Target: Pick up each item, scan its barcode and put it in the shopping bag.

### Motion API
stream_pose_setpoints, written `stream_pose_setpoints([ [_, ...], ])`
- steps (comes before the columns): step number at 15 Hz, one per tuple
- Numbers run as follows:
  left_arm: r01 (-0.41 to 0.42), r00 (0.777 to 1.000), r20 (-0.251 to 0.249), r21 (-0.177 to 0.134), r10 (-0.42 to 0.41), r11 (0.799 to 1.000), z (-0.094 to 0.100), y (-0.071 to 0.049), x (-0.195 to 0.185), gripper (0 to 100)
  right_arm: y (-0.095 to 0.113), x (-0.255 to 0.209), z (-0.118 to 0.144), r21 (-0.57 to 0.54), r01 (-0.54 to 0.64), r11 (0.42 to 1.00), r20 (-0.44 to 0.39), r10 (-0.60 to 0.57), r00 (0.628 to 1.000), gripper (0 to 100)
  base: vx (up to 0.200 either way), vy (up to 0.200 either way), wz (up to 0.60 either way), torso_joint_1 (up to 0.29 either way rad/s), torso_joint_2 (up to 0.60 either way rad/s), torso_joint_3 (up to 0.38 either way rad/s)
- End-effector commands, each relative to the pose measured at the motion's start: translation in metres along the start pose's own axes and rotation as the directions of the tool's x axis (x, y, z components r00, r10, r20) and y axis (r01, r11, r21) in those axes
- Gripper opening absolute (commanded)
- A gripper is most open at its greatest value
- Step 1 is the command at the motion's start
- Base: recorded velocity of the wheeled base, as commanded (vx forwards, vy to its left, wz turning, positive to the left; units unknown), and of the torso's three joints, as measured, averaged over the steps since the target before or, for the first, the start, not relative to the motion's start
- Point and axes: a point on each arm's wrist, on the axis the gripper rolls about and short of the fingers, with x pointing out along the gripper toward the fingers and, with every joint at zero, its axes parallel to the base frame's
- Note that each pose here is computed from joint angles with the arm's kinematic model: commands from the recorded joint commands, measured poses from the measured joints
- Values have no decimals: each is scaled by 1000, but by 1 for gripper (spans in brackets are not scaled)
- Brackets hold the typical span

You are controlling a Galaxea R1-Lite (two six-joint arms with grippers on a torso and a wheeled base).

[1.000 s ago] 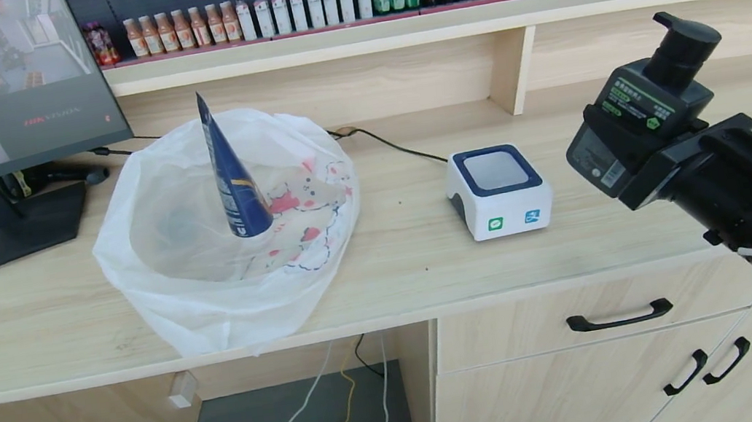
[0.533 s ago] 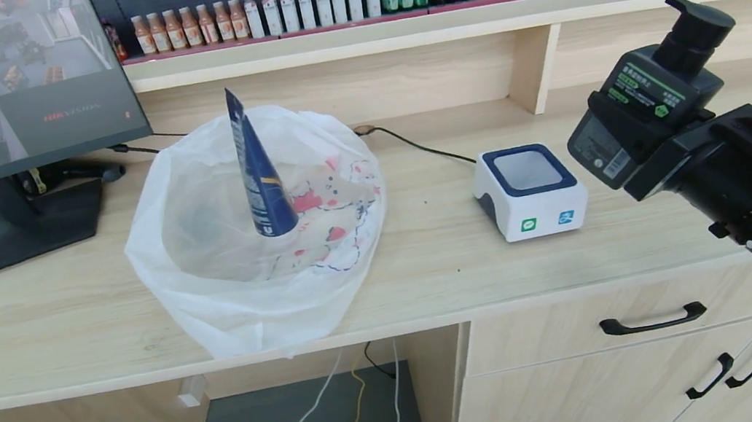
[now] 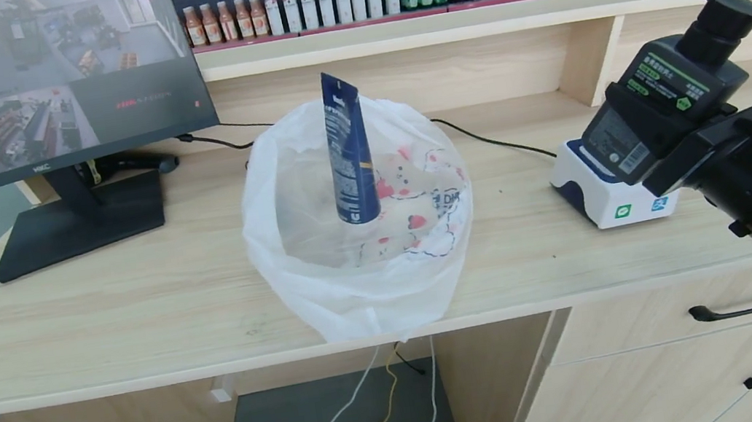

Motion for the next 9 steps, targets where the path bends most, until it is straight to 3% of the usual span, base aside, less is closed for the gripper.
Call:
stream_pose_setpoints([
  [1,0,1000,1,1,0,1000,0,0,0,100,0,-3,4,0,0,1000,9,0,1000,0,0,200,0,2,2,2],
  [2,0,1000,1,1,0,1000,0,0,0,100,0,-4,4,0,0,1000,11,0,1000,0,0,200,0,-2,2,2],
  [9,2,1000,1,4,-2,1000,0,0,0,100,1,5,6,2,-4,1000,34,4,999,0,0,0,0,0,0,0],
])
